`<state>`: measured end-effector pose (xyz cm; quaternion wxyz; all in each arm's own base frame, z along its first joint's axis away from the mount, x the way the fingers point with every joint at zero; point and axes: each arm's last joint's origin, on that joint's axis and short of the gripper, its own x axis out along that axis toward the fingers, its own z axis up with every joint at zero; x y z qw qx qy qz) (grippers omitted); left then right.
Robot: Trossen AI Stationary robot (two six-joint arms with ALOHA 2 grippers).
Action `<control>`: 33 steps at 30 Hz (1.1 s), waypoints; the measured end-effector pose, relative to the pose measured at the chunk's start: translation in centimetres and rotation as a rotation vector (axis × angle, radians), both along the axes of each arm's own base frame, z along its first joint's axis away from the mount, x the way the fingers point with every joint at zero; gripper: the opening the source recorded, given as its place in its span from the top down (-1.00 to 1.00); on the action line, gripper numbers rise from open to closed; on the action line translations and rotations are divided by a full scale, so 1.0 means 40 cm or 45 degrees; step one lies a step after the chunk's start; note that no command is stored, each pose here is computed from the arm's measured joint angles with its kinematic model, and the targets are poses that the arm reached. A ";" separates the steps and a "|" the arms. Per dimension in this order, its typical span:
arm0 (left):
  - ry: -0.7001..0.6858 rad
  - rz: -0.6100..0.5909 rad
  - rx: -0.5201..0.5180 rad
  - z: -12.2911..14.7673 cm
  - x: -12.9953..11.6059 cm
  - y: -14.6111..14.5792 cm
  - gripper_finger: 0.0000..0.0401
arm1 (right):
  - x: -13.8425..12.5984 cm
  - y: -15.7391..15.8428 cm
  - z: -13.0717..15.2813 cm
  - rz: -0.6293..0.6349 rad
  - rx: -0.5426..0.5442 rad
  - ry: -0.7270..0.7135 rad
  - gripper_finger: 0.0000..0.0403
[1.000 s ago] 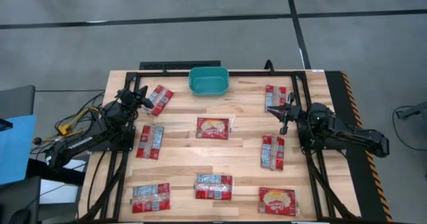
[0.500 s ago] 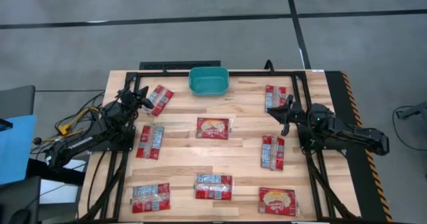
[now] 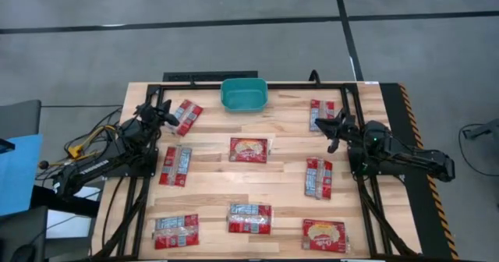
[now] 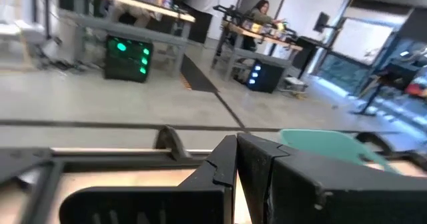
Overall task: Sort popcorn bags into baskets
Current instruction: Put the red popcorn bag into the green basket
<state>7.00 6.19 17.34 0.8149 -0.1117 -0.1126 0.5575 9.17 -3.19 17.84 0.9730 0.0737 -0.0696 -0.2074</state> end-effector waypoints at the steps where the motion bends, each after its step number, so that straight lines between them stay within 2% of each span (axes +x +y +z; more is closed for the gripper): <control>1: 0.021 0.018 0.008 0.000 -0.001 0.000 1.00 | 0.000 0.000 0.000 -0.002 0.000 0.002 0.62; 5: 0.042 0.047 0.013 -0.001 -0.002 0.001 1.00 | -0.001 -0.003 -0.001 -0.036 -0.046 0.026 0.62; 15: 0.124 0.089 0.039 -0.001 -0.006 0.005 1.00 | -0.016 -0.033 -0.005 -0.348 -0.070 0.079 0.60; 20: 0.154 0.152 0.043 -0.002 -0.012 0.010 1.00 | -0.024 -0.045 0.002 -0.429 -0.075 0.044 0.48; 24: 0.151 0.180 0.030 -0.004 -0.014 0.013 1.00 | -0.033 -0.057 -0.001 -0.578 0.017 0.006 0.38; 27: 0.088 0.224 -0.017 -0.009 -0.015 0.019 1.00 | -0.036 -0.061 -0.001 -0.607 0.047 -0.018 0.31; 30: 0.065 0.281 -0.059 -0.016 -0.016 0.027 1.00 | -0.038 -0.064 0.002 -0.629 0.001 0.001 0.25; 33: 0.119 0.310 -0.087 -0.024 -0.016 0.035 1.00 | -0.041 -0.067 0.000 -0.660 -0.047 0.055 0.22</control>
